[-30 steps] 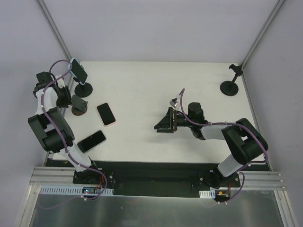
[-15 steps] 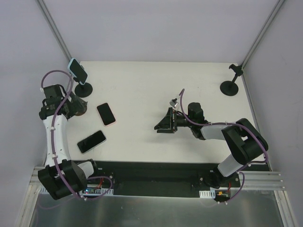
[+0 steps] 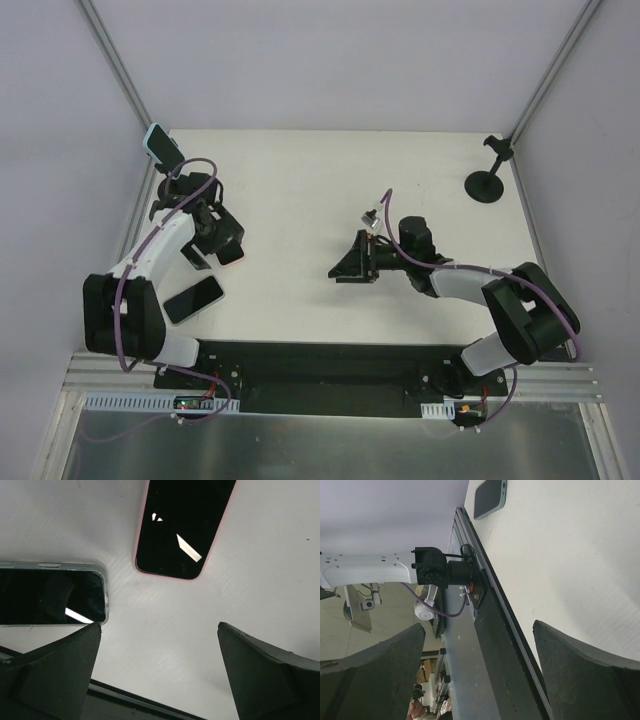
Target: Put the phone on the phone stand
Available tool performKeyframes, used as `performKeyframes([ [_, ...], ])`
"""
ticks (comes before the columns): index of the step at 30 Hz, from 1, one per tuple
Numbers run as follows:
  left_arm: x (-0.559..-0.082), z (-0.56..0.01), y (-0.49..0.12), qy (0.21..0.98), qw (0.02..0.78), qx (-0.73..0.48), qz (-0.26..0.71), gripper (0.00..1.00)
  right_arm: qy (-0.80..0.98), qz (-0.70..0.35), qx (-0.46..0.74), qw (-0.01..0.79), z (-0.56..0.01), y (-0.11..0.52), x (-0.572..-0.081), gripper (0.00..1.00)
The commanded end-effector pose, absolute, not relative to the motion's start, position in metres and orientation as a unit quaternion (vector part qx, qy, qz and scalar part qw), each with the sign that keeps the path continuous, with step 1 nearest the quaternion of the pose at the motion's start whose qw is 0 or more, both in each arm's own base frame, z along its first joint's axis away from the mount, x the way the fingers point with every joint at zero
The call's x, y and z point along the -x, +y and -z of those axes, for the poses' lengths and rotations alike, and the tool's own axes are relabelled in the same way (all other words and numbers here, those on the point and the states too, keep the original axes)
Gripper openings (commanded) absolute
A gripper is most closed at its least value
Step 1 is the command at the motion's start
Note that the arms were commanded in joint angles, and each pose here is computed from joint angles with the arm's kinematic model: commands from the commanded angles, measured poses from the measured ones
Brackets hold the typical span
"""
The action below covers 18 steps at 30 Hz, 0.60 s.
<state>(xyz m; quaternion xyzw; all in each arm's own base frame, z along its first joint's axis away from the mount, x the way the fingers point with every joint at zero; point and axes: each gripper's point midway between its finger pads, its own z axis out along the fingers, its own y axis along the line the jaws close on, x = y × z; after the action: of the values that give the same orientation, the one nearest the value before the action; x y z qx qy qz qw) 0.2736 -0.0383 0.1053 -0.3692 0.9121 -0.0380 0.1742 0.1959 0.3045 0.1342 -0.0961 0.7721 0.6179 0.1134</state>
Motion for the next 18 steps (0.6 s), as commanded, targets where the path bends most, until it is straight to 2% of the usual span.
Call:
performKeyframes([
  [1, -0.302, -0.101, -0.045, 0.897, 0.171, 0.406, 0.019, 0.99, 0.767, -0.609, 0.13, 0.153, -0.149, 0.301, -0.196, 0.92],
  [5, -0.312, -0.075, -0.043, 0.906, 0.14, 0.4, -0.012, 0.99, 0.771, -0.601, 0.135, 0.159, -0.15, 0.296, -0.191, 0.93],
  [11, -0.315, -0.056, -0.033, 0.912, 0.137, 0.384, -0.046, 0.99, 0.779, -0.591, 0.131, 0.163, -0.147, 0.29, -0.188, 0.93],
  [18, -0.33, -0.041, -0.035, 0.922, 0.131, 0.361, -0.042, 0.99, 0.783, -0.586, 0.127, 0.164, -0.145, 0.29, -0.19, 0.93],
])
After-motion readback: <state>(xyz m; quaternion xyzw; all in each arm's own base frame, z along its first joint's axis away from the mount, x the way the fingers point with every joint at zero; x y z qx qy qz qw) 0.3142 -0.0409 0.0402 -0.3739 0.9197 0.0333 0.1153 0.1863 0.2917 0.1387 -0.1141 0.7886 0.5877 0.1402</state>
